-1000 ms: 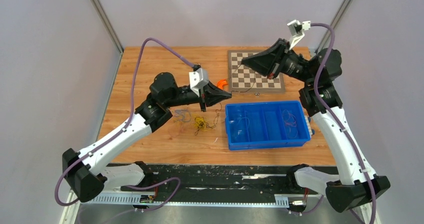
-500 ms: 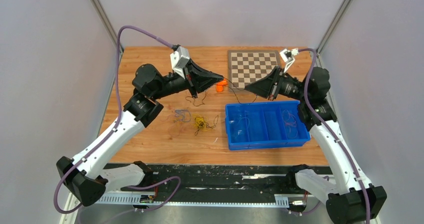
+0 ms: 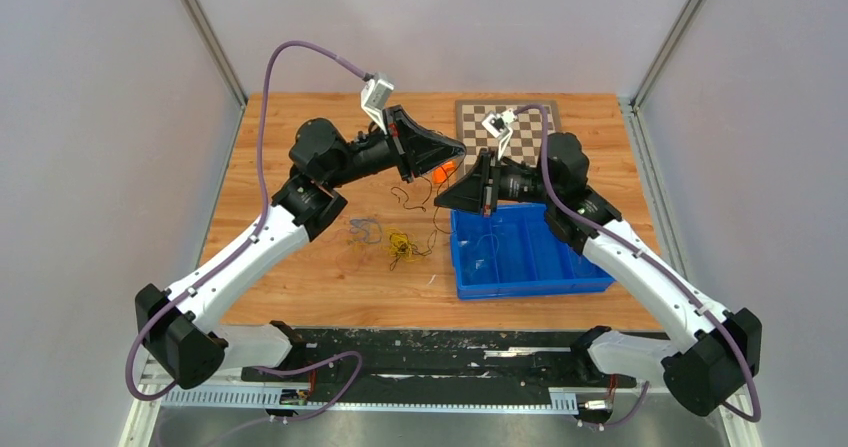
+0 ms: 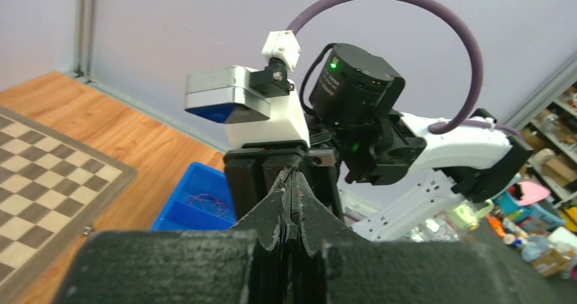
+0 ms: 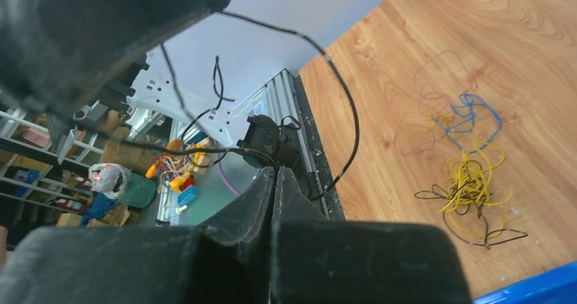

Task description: Untangle the cables

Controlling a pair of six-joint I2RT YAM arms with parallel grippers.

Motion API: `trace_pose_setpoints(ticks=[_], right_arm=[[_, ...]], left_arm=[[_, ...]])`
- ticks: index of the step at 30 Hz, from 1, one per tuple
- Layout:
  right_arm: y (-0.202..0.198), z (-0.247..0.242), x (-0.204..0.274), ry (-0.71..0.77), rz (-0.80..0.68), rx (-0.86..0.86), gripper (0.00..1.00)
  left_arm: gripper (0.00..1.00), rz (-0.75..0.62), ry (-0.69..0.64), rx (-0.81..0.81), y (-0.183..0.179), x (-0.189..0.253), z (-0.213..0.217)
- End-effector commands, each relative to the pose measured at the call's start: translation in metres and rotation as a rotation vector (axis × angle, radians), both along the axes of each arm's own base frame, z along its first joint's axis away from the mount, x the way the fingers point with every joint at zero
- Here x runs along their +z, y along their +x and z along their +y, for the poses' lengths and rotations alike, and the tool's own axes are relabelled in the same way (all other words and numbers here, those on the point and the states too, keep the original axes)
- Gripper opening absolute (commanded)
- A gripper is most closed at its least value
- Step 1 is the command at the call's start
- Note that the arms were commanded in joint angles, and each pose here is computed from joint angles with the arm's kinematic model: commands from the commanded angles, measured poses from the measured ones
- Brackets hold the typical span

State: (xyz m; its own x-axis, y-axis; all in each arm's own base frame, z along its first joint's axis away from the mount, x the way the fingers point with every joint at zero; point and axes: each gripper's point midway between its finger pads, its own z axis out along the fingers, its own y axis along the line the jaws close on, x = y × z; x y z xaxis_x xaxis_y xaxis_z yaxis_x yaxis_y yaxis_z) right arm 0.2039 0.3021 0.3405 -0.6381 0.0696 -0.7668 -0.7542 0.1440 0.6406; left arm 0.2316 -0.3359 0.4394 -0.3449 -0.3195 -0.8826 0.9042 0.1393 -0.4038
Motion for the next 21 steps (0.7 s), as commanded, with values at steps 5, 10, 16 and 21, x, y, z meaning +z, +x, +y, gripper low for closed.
trace_pose_setpoints(ticks=[5, 10, 16, 21], right_arm=[[0.008, -0.014, 0.045, 0.027, -0.230, -0.058, 0.29], [-0.001, -0.046, 0.049, -0.030, -0.361, -0.115, 0.79], [0.001, -0.060, 0.052, -0.098, -0.479, -0.185, 1.00], [0.015, -0.046, 0.056, -0.087, -0.422, -0.158, 1.00]], left_arm=[[0.00, 0.063, -0.094, -0.014, -0.014, 0.024, 0.005], [0.00, 0.081, -0.073, -0.033, -0.018, 0.012, 0.005], [0.00, 0.079, -0.067, -0.082, -0.024, 0.012, 0.002], [0.00, 0.082, -0.059, -0.127, -0.029, 0.012, -0.003]])
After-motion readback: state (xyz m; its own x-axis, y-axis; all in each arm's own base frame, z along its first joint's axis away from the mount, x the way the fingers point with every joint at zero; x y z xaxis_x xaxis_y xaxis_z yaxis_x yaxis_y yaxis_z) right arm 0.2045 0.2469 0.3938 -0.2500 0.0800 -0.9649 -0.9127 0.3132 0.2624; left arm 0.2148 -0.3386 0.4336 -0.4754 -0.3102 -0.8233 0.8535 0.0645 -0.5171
